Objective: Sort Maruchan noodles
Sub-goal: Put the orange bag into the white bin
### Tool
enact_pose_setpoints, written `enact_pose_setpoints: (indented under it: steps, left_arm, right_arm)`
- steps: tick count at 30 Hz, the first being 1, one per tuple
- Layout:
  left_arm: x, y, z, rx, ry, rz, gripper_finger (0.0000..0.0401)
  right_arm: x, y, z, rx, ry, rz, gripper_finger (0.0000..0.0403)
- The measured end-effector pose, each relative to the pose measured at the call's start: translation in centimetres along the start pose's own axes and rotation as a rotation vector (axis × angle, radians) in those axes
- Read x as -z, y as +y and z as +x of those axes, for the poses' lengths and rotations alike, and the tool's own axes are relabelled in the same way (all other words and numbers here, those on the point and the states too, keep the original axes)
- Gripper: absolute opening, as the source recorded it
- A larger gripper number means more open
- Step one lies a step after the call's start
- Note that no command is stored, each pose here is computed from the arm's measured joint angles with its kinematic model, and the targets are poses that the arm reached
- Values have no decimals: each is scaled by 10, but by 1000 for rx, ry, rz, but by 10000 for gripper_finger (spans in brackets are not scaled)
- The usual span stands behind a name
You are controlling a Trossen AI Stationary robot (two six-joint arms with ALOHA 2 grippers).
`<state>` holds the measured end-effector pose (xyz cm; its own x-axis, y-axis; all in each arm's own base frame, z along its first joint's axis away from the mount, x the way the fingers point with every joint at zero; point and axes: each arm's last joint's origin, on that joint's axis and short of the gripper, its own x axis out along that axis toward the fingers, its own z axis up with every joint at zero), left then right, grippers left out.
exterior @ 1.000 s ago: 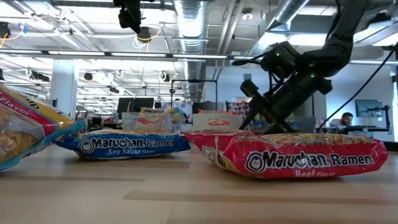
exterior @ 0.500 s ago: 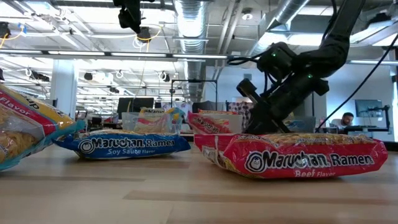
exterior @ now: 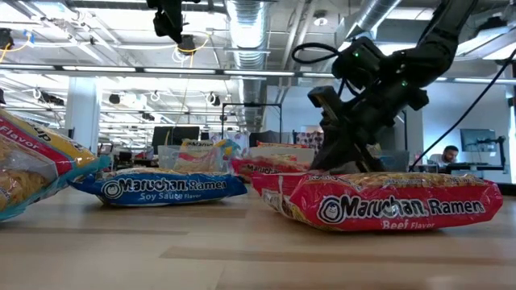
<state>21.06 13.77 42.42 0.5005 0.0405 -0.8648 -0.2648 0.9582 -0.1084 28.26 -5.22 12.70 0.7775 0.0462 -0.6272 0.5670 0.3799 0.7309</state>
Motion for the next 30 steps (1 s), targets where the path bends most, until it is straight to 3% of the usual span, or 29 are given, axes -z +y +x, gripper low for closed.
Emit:
enact_pose_setpoints:
  steps: [18, 23, 30]
  left_arm:
    - [4, 0, 0, -19, 44, -1, 188]
    - [4, 0, 0, -21, 44, 0, 188]
    - [4, 0, 0, -21, 44, 0, 188]
  right_arm:
    - [-35, 39, -5, 53, 7, -448, 2]
    - [-55, 53, -12, 97, 1, -566, 2]
    - [-93, 70, -30, 221, -113, -670, 3]
